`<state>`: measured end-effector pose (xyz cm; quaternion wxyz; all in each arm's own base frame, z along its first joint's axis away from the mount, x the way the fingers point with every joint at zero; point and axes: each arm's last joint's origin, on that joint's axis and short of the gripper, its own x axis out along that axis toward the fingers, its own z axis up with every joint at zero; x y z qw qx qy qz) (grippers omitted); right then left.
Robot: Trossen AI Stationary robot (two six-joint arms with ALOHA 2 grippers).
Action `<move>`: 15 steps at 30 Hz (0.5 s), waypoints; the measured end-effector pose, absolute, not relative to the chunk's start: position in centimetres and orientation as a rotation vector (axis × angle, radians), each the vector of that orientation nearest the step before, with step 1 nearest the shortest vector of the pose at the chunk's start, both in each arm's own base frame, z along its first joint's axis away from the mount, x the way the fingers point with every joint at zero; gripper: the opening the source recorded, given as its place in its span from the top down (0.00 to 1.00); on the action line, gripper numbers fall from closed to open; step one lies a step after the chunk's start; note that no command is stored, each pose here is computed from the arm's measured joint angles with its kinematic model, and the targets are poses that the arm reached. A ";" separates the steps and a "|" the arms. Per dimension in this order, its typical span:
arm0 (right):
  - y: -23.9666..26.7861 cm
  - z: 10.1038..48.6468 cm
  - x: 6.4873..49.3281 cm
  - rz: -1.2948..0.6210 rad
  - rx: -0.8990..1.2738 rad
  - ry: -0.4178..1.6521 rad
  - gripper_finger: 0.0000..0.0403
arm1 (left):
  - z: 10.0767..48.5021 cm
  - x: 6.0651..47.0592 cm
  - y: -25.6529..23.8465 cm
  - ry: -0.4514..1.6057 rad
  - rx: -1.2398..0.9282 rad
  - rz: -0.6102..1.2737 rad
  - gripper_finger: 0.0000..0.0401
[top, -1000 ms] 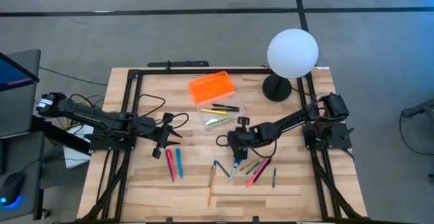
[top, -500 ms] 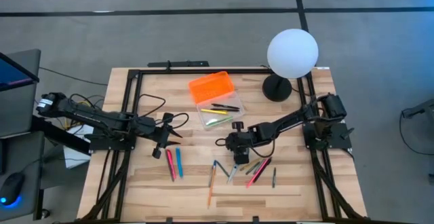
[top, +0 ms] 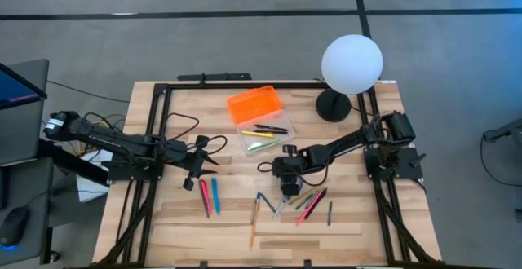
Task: Pick & place school supplies into a supply box
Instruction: Put the top green crayon into the supply box
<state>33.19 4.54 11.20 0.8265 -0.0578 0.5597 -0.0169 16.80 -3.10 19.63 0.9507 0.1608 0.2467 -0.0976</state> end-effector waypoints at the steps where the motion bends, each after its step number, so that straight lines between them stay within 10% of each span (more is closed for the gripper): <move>1: 4.5 11.2 33.1 -0.039 -0.124 1.196 0.86 | 19.6 16.8 -3.1 0.502 0.327 -0.199 0.72; 15: 4.5 11.1 32.9 -0.049 -0.129 1.213 0.98 | 19.6 16.8 -3.1 0.502 0.327 -0.198 0.72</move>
